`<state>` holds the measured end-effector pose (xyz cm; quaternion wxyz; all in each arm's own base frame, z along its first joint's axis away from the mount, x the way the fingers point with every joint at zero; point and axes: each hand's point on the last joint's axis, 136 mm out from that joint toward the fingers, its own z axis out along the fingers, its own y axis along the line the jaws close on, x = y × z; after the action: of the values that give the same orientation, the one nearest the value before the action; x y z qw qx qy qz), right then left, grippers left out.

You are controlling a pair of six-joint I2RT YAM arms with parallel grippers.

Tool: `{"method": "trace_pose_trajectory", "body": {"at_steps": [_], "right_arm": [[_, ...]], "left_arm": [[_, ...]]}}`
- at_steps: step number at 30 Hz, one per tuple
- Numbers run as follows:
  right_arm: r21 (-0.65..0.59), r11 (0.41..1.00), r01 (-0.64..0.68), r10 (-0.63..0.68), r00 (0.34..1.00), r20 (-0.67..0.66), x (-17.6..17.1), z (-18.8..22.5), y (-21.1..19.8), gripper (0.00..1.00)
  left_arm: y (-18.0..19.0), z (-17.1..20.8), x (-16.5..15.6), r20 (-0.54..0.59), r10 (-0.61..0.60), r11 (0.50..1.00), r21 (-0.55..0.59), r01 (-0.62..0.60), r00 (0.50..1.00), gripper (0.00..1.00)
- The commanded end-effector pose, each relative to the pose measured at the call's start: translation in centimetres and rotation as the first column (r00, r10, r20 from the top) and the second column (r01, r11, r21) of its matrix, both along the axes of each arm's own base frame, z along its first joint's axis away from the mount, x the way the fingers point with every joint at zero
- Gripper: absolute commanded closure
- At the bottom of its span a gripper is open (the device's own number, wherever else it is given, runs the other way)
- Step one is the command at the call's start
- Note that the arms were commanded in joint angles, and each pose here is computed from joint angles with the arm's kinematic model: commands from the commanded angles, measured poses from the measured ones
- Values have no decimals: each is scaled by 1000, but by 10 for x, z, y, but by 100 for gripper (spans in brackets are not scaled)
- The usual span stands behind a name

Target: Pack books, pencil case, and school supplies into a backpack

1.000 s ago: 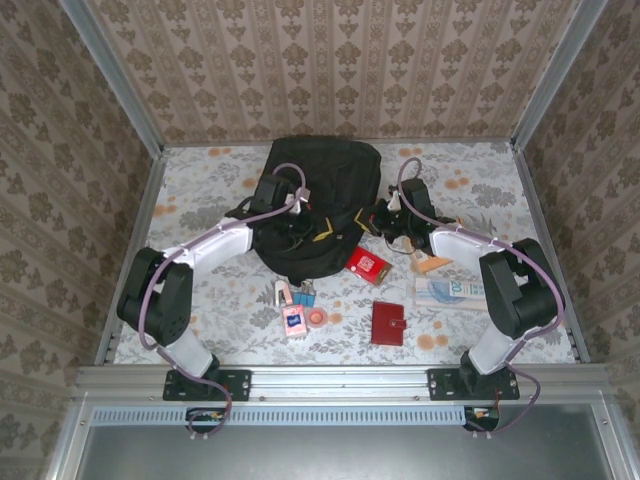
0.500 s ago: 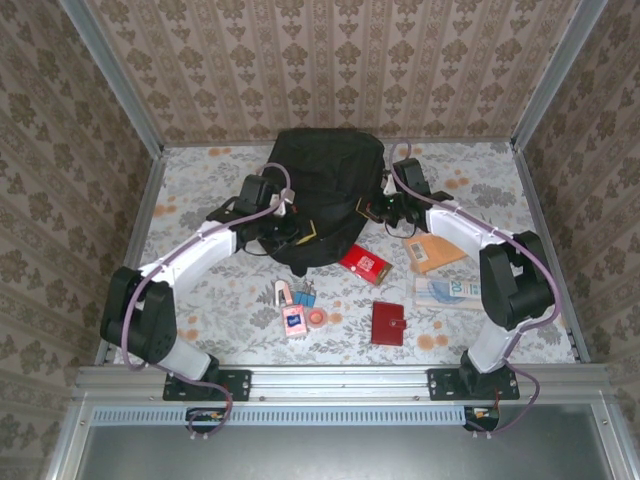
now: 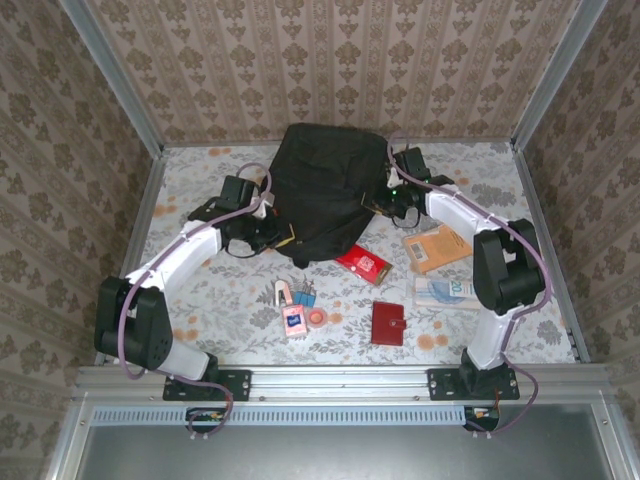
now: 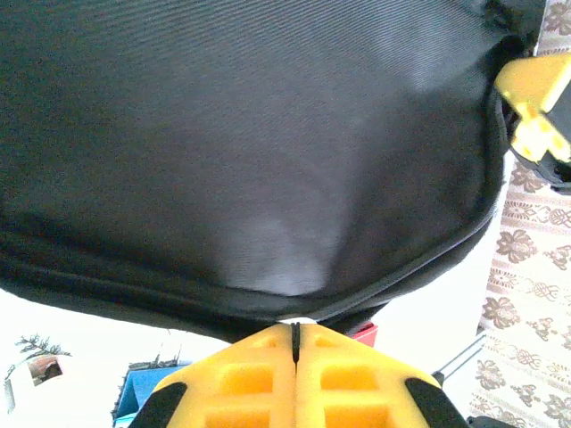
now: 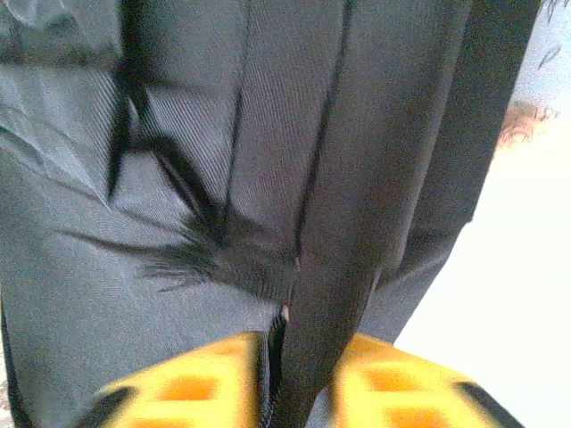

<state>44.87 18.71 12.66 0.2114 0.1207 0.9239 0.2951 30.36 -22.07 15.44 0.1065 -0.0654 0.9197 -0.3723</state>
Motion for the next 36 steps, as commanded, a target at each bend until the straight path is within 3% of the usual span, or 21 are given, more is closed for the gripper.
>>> {"method": "trace_pose_trajectory", "body": {"at_steps": [1, 4, 11, 19, 23, 28, 36], "right_arm": [[-70, 997, 21, -18, 999, 43, 4, 18, -8, 44], [-63, 994, 92, -91, 996, 25, -9, 33, -13, 35], [97, 967, 235, -228, 971, -75, -61, 56, -4, 33], [203, 936, 288, -239, 943, -233, -109, 39, 16, 30], [263, 923, 280, -216, 945, -246, -110, 38, 28, 30], [249, 912, 325, -263, 931, -253, -102, 31, 26, 35], [196, 922, 334, -271, 918, -291, -103, 15, 31, 59]], "left_arm": [[-9, 12, 0, 18, -24, 1000, -11, 24, 1000, 100], [-25, 20, 2, 35, -44, 999, -28, 45, 998, 100], [-73, 38, 0, 64, -109, 992, -55, 113, 992, 100], [-110, 40, 3, 67, -150, 986, -67, 154, 986, 100], [-122, 45, 0, 74, -169, 982, -78, 174, 983, 100], [-128, 48, -2, 79, -170, 980, -90, 177, 982, 100], [-129, 48, -7, 81, -178, 979, -84, 184, 981, 100]]}}
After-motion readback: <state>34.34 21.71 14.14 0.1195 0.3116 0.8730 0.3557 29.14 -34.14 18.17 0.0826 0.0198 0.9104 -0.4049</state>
